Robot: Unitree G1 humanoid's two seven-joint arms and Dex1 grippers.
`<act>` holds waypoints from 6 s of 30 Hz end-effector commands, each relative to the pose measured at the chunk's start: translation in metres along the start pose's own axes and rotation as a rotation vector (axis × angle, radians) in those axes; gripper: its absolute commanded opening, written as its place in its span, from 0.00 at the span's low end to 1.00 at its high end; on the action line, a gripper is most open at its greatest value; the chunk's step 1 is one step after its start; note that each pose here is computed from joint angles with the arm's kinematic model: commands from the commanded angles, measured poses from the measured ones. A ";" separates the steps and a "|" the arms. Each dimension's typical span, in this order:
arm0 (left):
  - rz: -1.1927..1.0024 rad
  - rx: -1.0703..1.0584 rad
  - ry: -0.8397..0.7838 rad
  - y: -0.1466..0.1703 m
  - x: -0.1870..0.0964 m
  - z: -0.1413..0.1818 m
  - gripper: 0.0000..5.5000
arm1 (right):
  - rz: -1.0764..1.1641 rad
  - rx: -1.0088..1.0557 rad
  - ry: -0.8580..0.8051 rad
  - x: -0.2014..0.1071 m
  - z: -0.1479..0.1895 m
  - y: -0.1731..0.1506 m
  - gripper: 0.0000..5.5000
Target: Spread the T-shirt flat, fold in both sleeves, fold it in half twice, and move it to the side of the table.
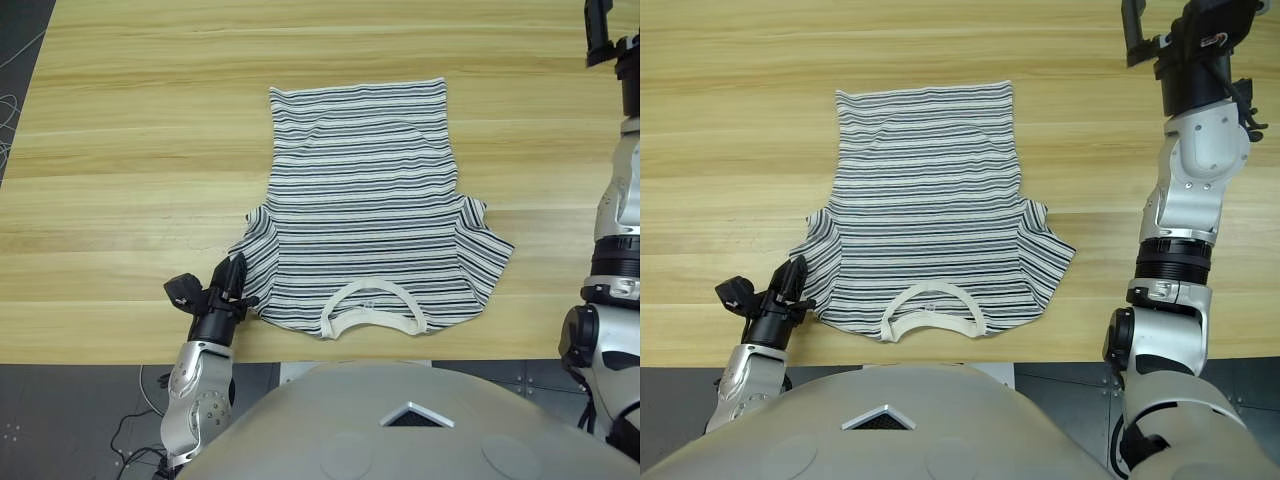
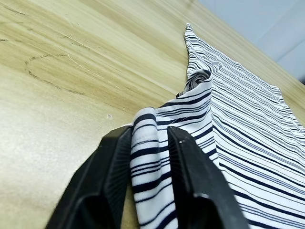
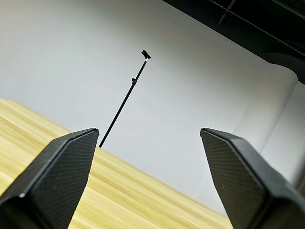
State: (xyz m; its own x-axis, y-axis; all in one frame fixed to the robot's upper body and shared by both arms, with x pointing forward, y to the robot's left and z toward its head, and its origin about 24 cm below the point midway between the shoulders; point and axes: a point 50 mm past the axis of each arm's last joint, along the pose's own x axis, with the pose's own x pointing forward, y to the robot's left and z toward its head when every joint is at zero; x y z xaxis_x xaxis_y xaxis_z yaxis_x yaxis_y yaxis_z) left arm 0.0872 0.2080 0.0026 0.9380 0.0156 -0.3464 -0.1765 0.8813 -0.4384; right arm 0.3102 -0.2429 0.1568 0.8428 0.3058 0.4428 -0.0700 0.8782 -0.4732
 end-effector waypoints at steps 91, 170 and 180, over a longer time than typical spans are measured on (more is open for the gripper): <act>-0.262 0.453 -0.258 -0.033 0.027 0.063 0.49 | 0.864 0.740 0.874 -0.212 -0.064 0.023 0.35; -1.144 2.025 -0.019 0.003 -0.011 -0.004 0.97 | 1.510 -0.342 -0.184 -0.212 -0.018 0.071 0.45; -1.209 2.027 0.311 0.025 -0.027 0.009 0.97 | 1.497 -0.301 -0.183 -0.211 -0.018 0.079 0.45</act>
State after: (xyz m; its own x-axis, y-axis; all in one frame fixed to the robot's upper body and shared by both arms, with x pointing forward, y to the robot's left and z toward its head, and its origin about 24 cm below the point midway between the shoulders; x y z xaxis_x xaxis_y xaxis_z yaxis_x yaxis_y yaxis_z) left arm 0.0974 0.2085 0.0381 0.4902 -0.7059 -0.5112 0.5865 -0.1666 0.7926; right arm 0.1395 -0.2398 0.0169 0.0622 0.9053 -0.4202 -0.6197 -0.2950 -0.7273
